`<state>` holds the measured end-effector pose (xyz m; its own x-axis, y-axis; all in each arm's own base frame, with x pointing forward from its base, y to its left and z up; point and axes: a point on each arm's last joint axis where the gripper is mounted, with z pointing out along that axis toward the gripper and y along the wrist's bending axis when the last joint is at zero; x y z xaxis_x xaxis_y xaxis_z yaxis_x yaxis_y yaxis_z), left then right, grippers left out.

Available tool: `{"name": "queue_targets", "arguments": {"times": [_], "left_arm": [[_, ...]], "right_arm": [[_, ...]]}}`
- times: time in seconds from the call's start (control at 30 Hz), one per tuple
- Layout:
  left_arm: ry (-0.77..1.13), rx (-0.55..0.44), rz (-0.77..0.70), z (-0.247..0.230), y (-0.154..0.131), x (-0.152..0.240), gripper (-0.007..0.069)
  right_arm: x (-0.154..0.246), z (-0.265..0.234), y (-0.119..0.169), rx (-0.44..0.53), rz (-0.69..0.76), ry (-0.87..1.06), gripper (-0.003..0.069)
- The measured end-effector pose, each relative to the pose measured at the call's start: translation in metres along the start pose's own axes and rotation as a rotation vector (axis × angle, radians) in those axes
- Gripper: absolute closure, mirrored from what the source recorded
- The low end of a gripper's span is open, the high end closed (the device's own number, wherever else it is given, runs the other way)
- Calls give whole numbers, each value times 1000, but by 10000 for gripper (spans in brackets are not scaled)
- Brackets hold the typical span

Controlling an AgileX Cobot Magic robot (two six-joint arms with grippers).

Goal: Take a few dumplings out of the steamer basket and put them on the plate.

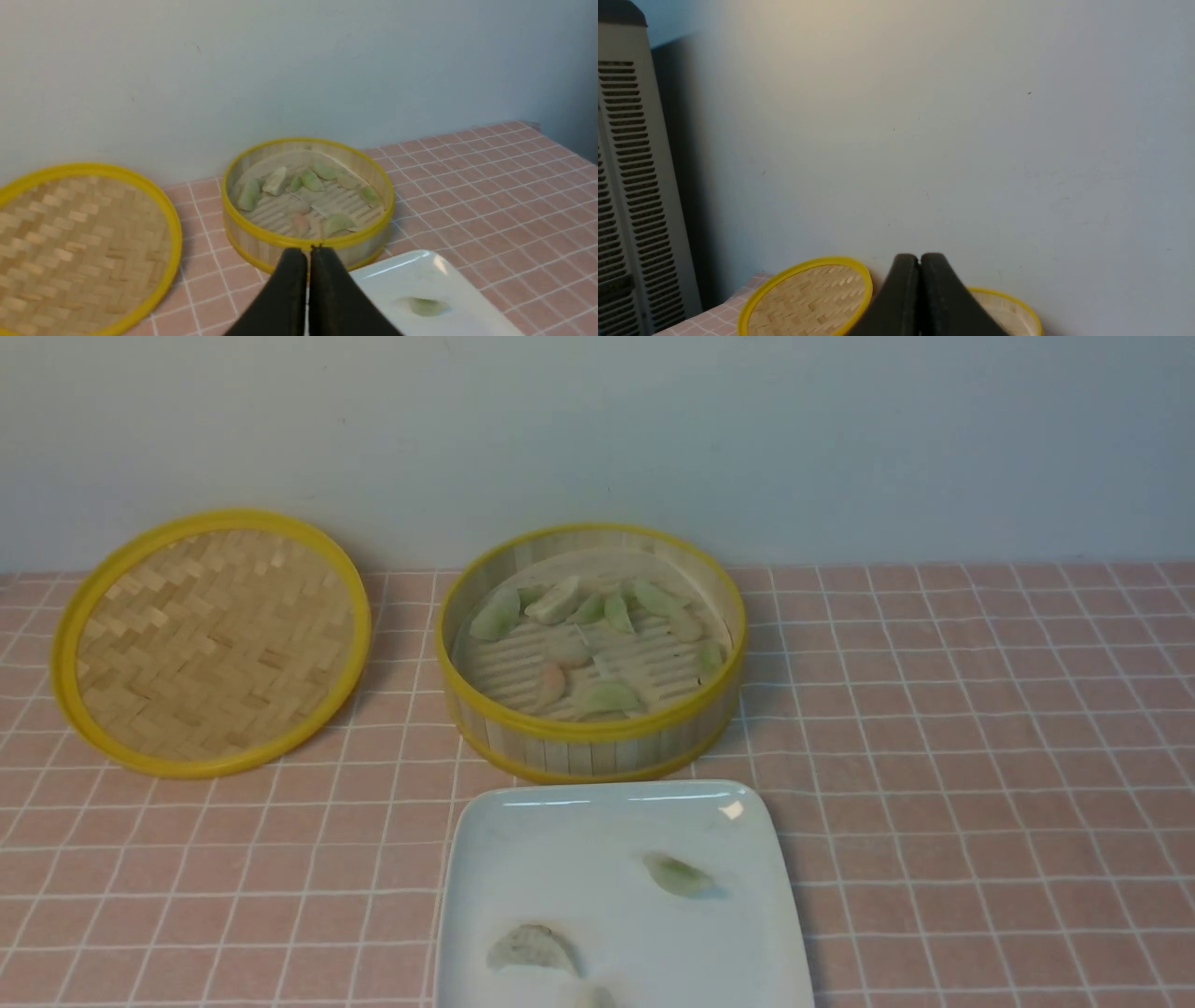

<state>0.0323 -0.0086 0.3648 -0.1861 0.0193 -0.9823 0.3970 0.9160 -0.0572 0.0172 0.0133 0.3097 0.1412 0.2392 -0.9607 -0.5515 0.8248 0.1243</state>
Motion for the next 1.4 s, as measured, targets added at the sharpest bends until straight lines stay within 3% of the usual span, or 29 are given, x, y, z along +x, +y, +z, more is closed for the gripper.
{"name": "queue_targets", "arguments": {"times": [0.23, 0.33, 0.63, 1.4], "left_arm": [[-62, -175, 153, 16, 3, 80, 631], [-30, -254, 155, 26, 8, 113, 631], [165, -286, 51, 51, 19, 188, 631], [133, -292, 49, 52, 19, 187, 631]], "right_arm": [[0, 0, 0, 0, 0, 0, 673], [0, 0, 0, 0, 0, 0, 673], [0, 0, 0, 0, -17, 1, 673], [0, 0, 0, 0, -20, 1, 673]]}}
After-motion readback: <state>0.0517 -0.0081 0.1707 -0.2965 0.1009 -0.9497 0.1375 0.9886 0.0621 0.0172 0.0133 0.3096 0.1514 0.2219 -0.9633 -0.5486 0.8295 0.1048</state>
